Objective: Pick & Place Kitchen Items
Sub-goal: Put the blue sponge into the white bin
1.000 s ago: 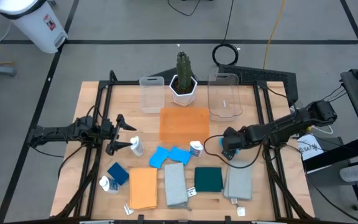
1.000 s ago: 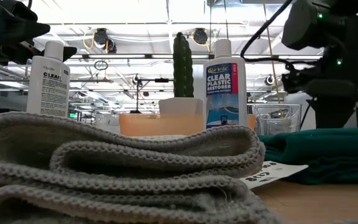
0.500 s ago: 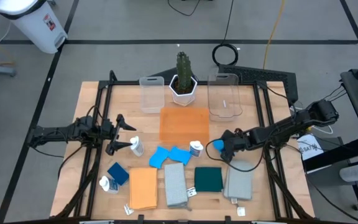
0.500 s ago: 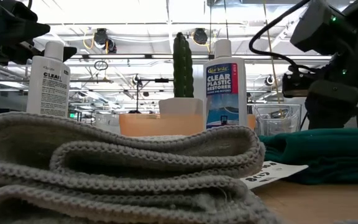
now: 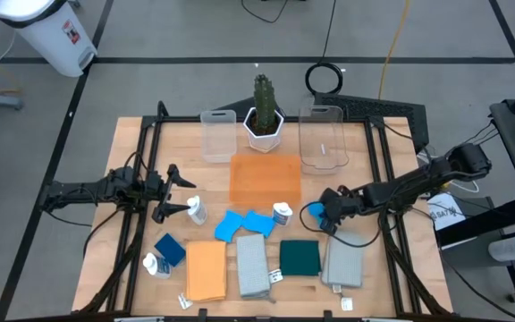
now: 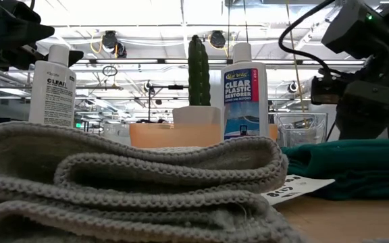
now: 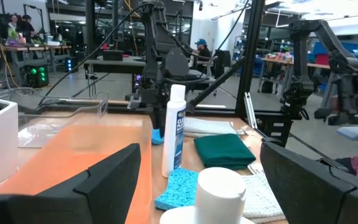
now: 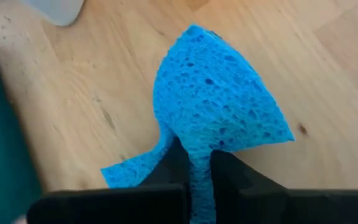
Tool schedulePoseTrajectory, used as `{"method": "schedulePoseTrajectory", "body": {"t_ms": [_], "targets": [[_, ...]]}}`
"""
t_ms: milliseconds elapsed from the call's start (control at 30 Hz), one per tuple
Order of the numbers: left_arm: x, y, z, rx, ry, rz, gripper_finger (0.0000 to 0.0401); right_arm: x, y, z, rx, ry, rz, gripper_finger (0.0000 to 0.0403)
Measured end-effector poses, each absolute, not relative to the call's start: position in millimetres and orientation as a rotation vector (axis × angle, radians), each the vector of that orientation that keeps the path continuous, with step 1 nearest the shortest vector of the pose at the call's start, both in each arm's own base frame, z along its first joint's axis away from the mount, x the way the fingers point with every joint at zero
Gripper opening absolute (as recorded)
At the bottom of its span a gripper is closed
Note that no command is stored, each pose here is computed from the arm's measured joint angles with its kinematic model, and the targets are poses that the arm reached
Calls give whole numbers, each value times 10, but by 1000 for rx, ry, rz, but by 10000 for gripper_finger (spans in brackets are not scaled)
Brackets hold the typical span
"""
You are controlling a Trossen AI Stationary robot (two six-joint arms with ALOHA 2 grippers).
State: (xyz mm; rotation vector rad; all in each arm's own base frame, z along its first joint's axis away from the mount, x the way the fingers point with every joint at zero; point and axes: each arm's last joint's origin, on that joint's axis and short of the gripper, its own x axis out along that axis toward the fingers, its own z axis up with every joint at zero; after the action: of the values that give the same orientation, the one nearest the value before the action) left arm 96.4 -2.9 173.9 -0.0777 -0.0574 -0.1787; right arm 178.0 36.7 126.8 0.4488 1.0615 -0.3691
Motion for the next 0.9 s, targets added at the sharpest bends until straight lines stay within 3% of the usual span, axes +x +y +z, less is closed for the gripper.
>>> {"method": "schedulePoseTrajectory", "body": {"t_ms": [333,900], "targets": [[964,-29,1739,-78,-57,-179,337,1642,319,1792,387,731,-225,5],[964,-29,1739,-78,-57,-178,337,1552,254,2416,50,195,-163,4]]}}
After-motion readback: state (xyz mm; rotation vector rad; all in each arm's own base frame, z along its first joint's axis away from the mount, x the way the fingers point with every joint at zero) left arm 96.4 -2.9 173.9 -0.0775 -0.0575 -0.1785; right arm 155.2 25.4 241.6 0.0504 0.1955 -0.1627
